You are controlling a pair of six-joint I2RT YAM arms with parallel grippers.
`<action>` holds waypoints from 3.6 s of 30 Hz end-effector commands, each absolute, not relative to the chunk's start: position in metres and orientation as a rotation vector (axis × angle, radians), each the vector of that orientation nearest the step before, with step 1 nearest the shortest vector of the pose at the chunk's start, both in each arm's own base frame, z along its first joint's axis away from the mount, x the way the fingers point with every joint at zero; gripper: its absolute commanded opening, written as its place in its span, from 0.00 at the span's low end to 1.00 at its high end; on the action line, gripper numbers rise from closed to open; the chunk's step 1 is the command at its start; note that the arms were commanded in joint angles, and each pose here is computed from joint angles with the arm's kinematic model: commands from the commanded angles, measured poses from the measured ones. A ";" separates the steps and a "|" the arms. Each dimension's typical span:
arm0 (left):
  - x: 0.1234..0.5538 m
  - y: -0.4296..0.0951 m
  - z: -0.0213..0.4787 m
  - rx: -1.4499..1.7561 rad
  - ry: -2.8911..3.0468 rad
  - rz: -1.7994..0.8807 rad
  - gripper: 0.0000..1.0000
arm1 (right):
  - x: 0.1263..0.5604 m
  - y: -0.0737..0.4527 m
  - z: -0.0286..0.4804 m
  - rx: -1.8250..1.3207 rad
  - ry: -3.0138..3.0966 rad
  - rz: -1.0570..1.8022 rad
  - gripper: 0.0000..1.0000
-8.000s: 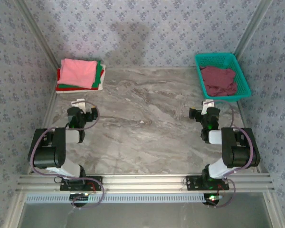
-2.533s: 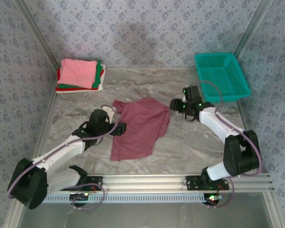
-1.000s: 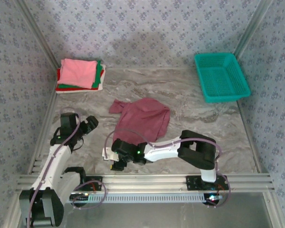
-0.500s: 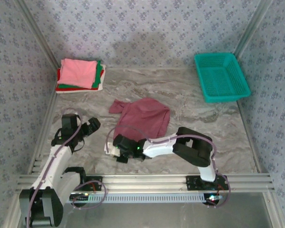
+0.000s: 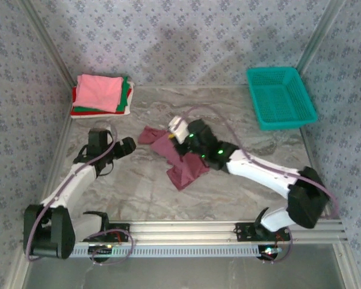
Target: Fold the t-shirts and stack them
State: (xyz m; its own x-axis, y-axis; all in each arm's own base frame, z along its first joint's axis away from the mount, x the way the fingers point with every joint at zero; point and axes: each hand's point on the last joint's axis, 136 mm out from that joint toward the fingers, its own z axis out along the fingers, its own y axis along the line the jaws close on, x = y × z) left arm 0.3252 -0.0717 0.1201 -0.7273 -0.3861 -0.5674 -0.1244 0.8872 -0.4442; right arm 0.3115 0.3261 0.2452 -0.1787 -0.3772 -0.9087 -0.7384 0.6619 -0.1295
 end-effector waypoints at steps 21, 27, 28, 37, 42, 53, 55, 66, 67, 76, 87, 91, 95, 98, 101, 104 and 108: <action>0.450 -0.162 0.067 0.035 2.489 -0.400 0.85 | 0.327 0.031 0.229 0.101 2.022 0.114 0.00; 0.453 -0.217 0.061 0.201 2.481 -0.499 0.85 | 0.334 0.039 0.224 0.100 2.025 0.166 0.00; 0.452 -0.225 0.060 0.234 2.475 -0.503 0.85 | 0.336 0.039 0.224 0.100 2.027 0.168 0.00; 0.442 -0.237 0.033 0.243 2.532 -0.519 0.48 | 0.346 0.046 0.231 0.074 2.021 0.195 0.00; 0.447 -0.216 0.053 0.197 2.499 -0.385 0.00 | 0.347 0.048 0.240 0.073 2.024 0.211 0.00; 0.400 -0.142 0.213 0.106 2.135 -0.142 0.00 | 0.321 0.074 0.327 -0.079 1.915 0.317 0.00; 0.393 -0.142 0.220 0.142 2.140 -0.170 0.00 | 0.315 0.080 0.337 -0.115 1.888 0.342 0.00; 0.324 -0.093 0.339 0.100 1.935 -0.097 0.00 | 0.274 0.072 0.389 -0.100 1.792 0.345 0.00; 0.316 -0.091 0.352 0.113 1.916 -0.097 0.00 | 0.268 0.072 0.396 -0.106 1.776 0.352 0.00; 0.241 -0.078 0.432 0.248 1.762 -0.170 0.00 | 0.191 0.053 0.466 -0.100 1.626 0.331 0.00; 0.259 -0.089 0.469 0.372 1.767 -0.094 0.00 | 0.196 0.047 0.477 -0.066 1.620 0.305 0.00; 0.330 -0.108 0.446 0.459 1.856 -0.069 0.00 | 0.245 0.046 0.433 0.003 1.732 0.246 0.00; 0.431 -0.128 0.394 0.557 1.970 -0.128 0.00 | 0.313 0.035 0.392 0.098 1.805 0.110 0.00; 0.500 -0.166 0.352 0.753 2.027 -0.187 0.00 | 0.371 0.029 0.341 0.144 1.898 0.057 0.00; 0.568 -0.188 0.308 0.887 2.035 -0.066 0.16 | 0.431 0.012 0.307 0.216 1.961 -0.010 0.00; 0.621 -0.179 0.316 0.773 1.898 0.202 0.67 | 0.482 -0.005 0.279 0.294 2.055 -0.050 0.40; 0.612 -0.163 0.380 0.532 1.831 0.026 0.98 | 0.521 -0.012 0.299 0.311 2.052 -0.063 0.59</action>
